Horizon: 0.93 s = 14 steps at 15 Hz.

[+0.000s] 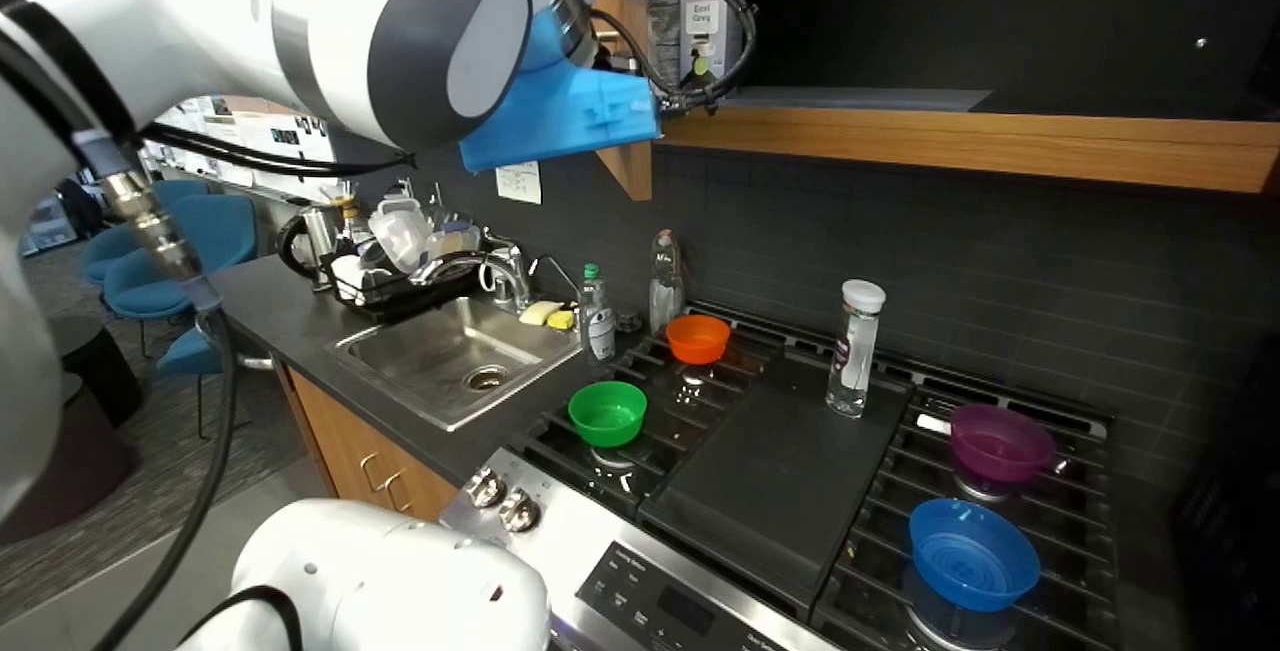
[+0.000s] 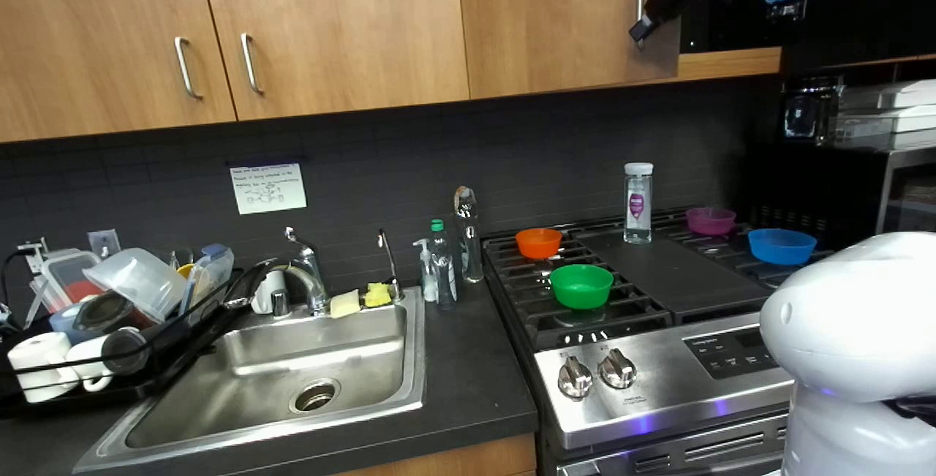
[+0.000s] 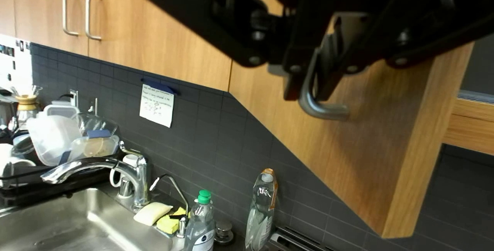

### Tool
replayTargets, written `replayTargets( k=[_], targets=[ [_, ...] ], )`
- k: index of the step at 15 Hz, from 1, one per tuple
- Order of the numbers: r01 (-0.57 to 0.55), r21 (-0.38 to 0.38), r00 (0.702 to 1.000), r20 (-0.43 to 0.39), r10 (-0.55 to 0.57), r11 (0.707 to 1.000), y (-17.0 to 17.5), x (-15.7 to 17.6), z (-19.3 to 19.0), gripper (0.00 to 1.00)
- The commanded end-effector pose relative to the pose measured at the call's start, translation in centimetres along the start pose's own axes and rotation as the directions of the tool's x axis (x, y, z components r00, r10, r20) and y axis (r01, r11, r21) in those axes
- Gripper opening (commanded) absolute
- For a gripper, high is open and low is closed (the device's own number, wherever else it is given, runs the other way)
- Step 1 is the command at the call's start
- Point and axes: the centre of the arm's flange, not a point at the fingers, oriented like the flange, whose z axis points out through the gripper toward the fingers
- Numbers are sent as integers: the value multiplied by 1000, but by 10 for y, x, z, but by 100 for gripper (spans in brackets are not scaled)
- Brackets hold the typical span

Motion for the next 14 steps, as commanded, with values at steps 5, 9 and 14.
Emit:
replayTargets(
  k=[5,9,14],
  targets=[
    [56,101,996,69,-63,993,-49,-9,24,3],
    [46,84,997,63,-51,995,-65,-9,21,4],
    [37,54,998,56,-40,998,-82,-8,18,5]
  ],
)
